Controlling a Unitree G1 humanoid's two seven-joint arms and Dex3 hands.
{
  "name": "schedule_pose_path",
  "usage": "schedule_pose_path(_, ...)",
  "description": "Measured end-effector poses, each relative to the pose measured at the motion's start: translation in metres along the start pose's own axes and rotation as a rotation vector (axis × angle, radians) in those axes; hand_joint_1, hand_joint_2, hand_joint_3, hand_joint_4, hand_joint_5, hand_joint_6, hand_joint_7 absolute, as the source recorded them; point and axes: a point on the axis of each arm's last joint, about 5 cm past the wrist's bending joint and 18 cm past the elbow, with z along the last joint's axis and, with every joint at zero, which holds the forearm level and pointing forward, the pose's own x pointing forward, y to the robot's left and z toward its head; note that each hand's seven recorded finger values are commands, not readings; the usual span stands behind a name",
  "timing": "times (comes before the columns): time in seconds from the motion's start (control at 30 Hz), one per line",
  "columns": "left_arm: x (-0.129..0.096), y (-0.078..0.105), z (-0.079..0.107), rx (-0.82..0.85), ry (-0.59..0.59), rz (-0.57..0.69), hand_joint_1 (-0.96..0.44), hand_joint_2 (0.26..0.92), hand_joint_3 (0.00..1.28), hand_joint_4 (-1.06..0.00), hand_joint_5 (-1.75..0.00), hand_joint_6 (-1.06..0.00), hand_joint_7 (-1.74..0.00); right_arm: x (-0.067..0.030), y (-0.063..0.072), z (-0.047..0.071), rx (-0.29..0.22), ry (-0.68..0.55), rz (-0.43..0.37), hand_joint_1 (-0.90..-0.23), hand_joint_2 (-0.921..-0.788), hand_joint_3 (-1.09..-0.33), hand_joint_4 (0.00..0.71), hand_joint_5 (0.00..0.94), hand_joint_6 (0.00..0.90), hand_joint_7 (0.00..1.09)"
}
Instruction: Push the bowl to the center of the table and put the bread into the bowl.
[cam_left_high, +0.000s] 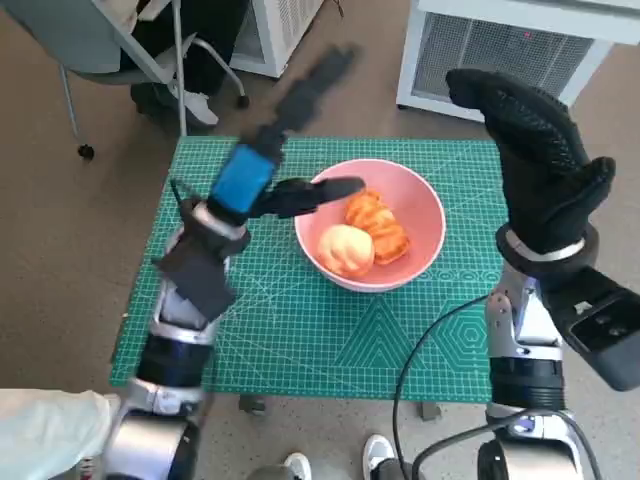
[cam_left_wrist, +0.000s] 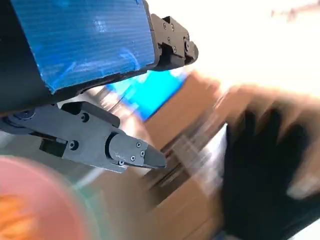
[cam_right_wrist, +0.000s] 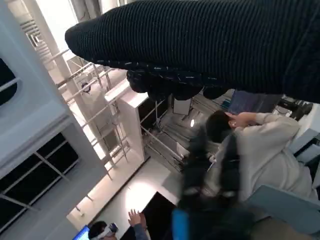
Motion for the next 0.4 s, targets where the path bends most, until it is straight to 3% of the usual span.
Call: schedule_pose_path(0.4,-0.0106,0.0081,0.0056,-0.088,-0.056,0.057,-0.52,0.921,0.23,-0.26,-0.05,-0.33,-0.11,0.0107,0.0076,-0.0007,-0.014,-0.004,-0.025,-0.536,-0.921,-0.758,0.190,0.148,-0.001,0.67)
